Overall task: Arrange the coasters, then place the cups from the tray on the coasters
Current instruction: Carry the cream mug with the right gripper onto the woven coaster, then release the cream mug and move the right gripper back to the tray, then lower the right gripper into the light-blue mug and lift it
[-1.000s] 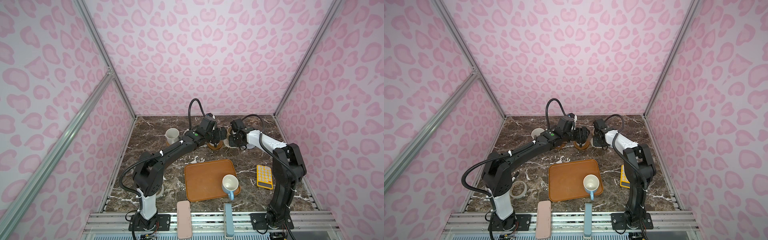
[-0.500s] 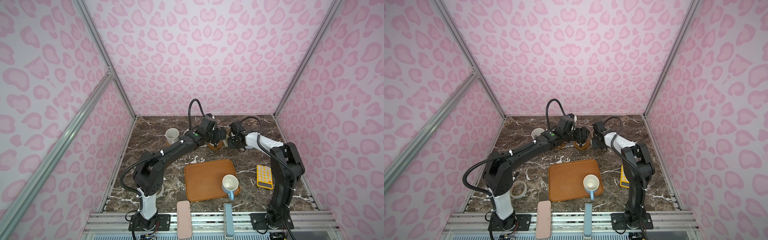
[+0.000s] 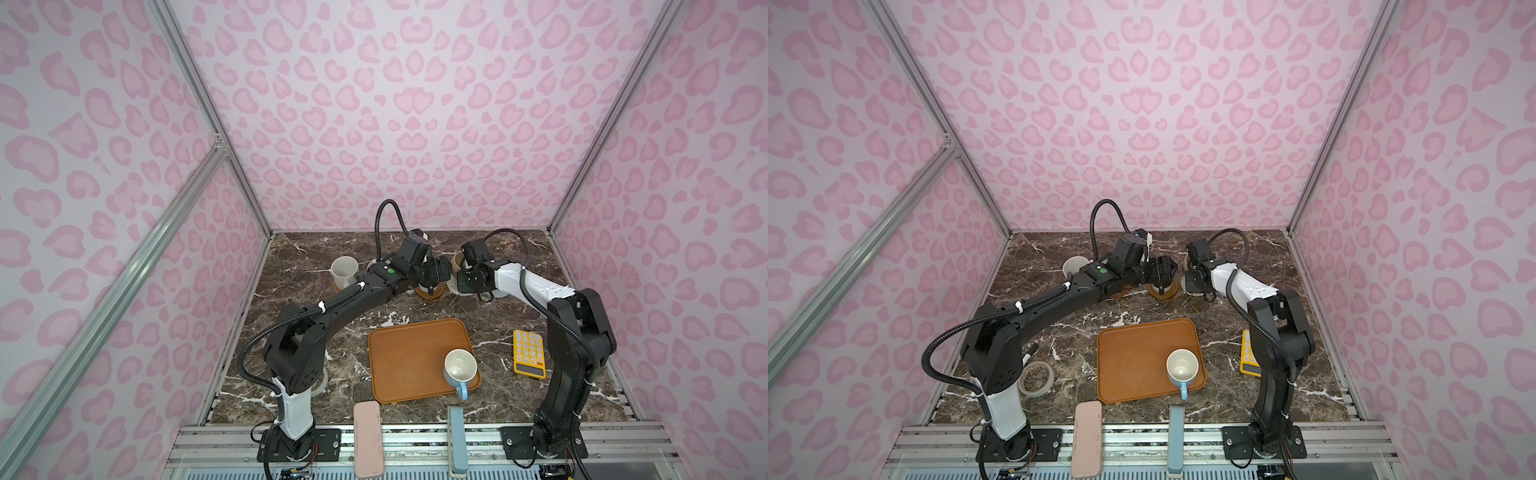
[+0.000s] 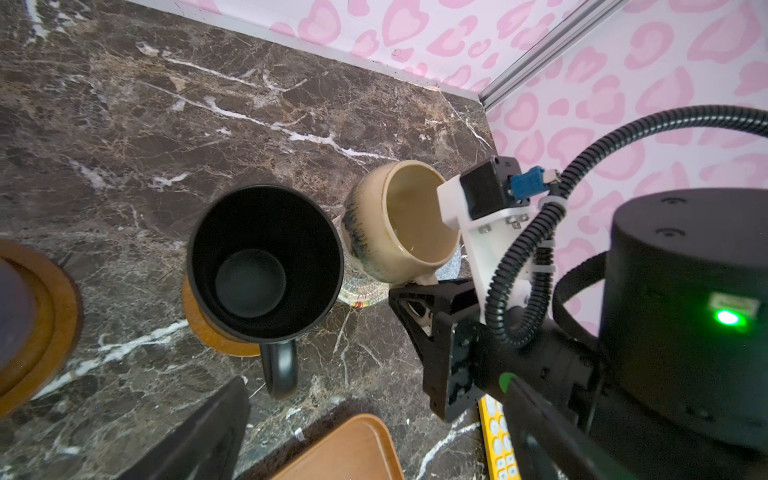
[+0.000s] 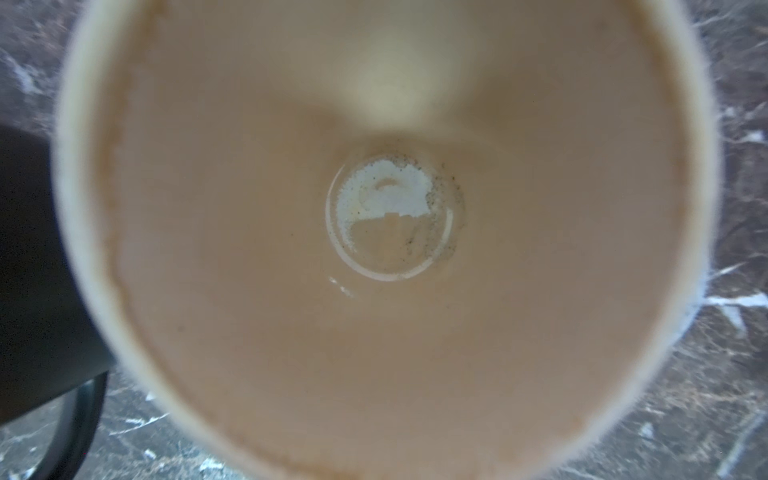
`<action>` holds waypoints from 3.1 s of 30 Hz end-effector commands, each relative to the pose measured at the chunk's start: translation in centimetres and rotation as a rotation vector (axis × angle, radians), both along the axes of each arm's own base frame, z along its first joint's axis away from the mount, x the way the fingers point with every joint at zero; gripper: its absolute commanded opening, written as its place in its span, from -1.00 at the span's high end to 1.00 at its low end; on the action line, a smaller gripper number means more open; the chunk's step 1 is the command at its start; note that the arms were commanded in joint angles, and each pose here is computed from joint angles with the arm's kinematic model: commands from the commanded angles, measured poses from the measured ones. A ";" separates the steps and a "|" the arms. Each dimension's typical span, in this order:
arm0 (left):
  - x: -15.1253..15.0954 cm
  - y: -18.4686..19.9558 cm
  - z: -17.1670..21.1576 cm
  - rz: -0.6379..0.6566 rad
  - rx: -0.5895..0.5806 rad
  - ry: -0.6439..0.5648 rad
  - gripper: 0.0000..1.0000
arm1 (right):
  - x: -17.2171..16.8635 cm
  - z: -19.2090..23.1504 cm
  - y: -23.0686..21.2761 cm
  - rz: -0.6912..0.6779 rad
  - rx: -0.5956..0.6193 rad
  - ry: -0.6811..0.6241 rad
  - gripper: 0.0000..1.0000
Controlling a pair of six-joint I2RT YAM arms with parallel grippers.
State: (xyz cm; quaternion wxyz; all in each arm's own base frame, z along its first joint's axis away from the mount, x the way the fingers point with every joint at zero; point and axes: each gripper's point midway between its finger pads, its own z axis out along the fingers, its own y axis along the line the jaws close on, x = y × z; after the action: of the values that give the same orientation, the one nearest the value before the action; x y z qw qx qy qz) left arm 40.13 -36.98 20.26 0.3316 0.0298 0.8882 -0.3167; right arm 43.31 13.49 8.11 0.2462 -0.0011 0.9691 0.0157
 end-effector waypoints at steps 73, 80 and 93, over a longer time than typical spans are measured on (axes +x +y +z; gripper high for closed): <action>-21.4 9.8 -5.1 -0.216 -0.078 0.121 -0.94 | -31.4 1.3 5.0 0.294 0.042 0.081 -0.59; -20.9 9.6 -5.0 -0.167 -0.144 0.096 -0.94 | -30.6 -0.6 5.7 0.266 0.014 0.068 -0.19; -20.6 10.6 -6.2 -0.115 -0.087 0.085 -0.95 | -29.6 -2.0 5.4 0.202 -0.069 0.057 0.43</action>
State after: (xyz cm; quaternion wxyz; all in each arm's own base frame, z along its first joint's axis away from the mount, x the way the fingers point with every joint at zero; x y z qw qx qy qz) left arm 19.08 -26.43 13.84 0.2618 0.0594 0.8873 -0.3749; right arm 12.97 18.97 5.83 0.1959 -0.1208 0.9730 0.0145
